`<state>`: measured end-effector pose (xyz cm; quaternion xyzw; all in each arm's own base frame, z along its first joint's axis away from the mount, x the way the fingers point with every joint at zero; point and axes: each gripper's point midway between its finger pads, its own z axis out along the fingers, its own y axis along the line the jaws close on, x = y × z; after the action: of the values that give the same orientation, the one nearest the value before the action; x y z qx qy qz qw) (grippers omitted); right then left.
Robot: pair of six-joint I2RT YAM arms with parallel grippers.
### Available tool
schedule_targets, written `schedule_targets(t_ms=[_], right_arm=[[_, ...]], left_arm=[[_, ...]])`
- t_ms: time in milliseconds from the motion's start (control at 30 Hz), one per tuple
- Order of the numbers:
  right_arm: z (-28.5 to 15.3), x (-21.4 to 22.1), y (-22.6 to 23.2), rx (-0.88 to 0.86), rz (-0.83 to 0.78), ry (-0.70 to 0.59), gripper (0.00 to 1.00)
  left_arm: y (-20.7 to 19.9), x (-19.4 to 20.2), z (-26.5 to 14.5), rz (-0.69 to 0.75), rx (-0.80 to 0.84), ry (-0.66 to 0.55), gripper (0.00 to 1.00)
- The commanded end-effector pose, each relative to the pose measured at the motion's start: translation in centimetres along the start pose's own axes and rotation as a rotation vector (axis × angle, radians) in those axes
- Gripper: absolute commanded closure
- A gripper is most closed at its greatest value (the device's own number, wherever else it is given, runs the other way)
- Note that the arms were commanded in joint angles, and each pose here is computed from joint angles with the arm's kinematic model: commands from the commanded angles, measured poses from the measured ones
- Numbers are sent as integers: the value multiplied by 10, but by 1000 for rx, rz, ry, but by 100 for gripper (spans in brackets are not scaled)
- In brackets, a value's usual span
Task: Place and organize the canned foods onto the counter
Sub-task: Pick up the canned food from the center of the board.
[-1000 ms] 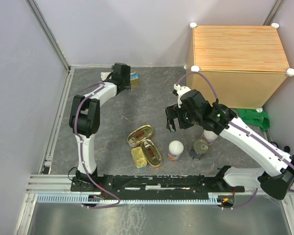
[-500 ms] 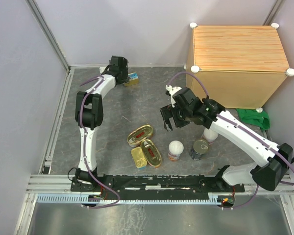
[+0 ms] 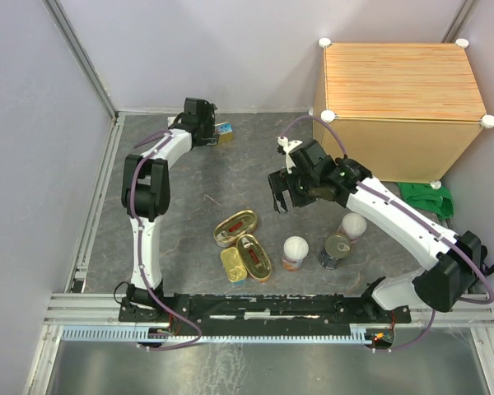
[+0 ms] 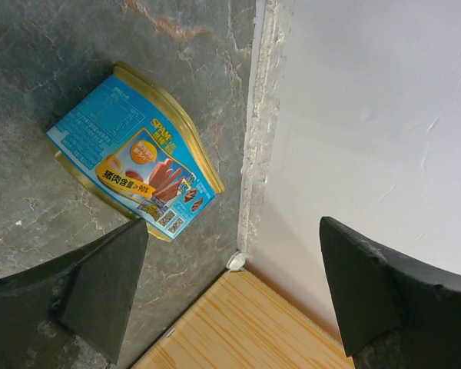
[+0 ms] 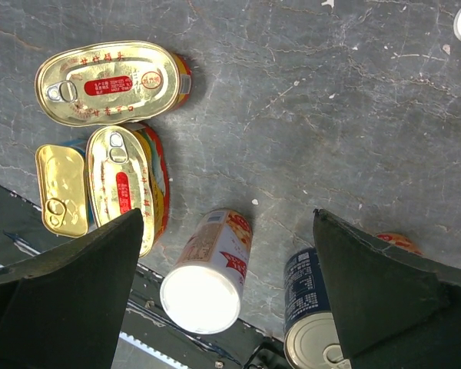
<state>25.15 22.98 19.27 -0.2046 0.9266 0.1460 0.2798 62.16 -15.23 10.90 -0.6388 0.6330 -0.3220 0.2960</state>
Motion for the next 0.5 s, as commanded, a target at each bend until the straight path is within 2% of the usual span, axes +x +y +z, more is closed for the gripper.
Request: schedule_targets(t_ms=[0,300,467], right_arm=[[-6,-29,9,-42,-15,-83,1],[0,-32,11,-60,-11,-79,1],[4,-34,12,-74,-12,-76,1]], left_arm=[[-12,7,-18,18,16,38,0],[-9,14,-33,13,20,66,0],[-3,12,-28,12,3,50,1]])
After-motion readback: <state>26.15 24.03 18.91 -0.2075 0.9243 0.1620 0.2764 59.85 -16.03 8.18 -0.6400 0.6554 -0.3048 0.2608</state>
